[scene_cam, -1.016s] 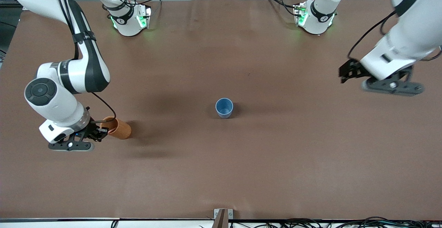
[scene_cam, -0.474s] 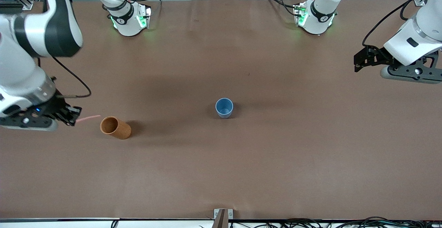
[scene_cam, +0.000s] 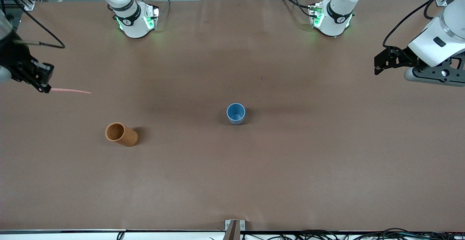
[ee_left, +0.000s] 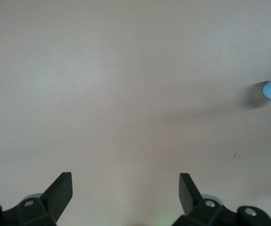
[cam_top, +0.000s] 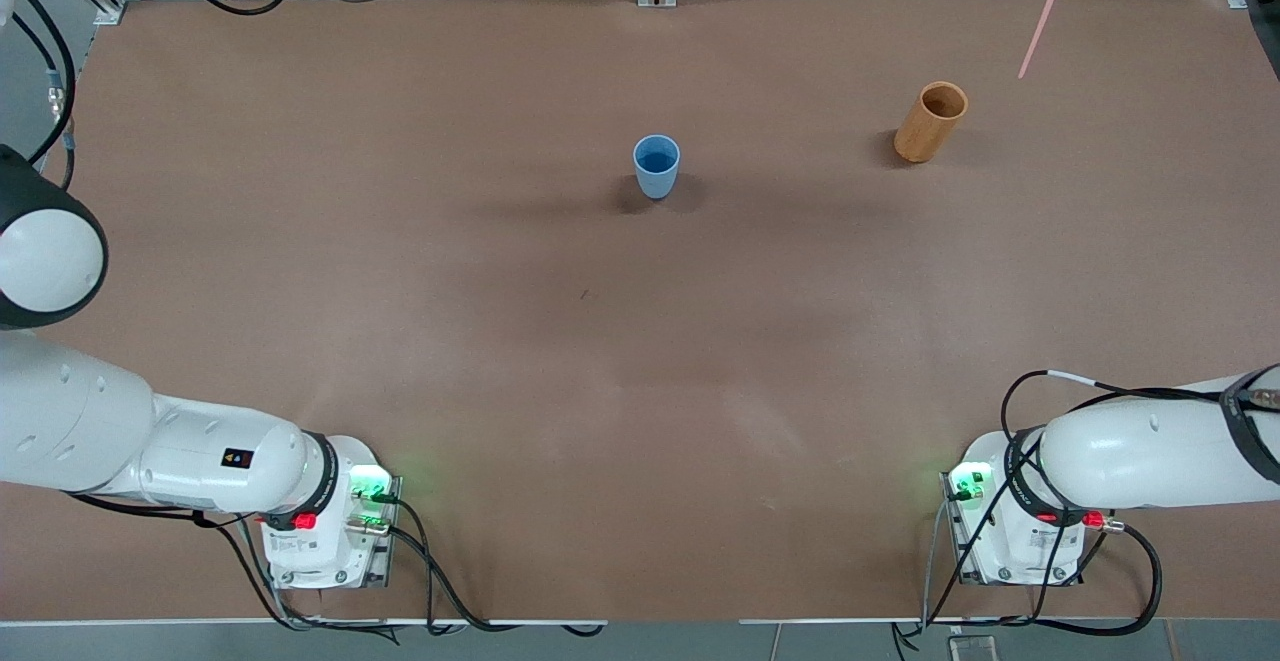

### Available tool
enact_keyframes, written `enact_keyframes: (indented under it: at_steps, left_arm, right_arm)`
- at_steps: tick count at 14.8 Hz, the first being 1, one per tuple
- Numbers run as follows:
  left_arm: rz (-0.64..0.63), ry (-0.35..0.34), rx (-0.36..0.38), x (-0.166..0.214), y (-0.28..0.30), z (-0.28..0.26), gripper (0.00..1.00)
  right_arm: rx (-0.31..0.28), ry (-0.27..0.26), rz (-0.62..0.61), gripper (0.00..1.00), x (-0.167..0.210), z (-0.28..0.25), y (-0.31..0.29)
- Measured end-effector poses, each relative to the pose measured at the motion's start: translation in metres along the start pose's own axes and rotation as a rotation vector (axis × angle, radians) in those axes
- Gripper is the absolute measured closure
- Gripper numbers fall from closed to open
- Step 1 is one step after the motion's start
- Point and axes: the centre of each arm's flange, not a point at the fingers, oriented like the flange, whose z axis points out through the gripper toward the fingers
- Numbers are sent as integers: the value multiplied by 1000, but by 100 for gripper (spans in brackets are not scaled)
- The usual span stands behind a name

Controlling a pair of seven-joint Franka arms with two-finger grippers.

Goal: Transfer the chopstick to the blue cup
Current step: 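Carry the pink chopstick with the right gripper over the blue cup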

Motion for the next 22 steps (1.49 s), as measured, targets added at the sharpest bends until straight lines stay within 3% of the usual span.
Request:
enact_keyframes:
  at_steps: [4,9,14,17,22]
  left_arm:
    - [0,0,0,0,0,0,0]
    - [2,6,0,1,1,0,0]
    - [3,6,0,1,1,0,0]
    - [3,5,-1,2,2,1,0]
    - [2,6,-29,2,4,1,0]
  right_arm:
    - [38,2,8,91,-7,-1,-2]
    - [86,57,53,91,-1,0,-29]
    - [160,53,170,91,-7,20,-177]
    - [161,57,238,91,-18,33,-257]
    - [241,94,302,91,-47,66,-356]
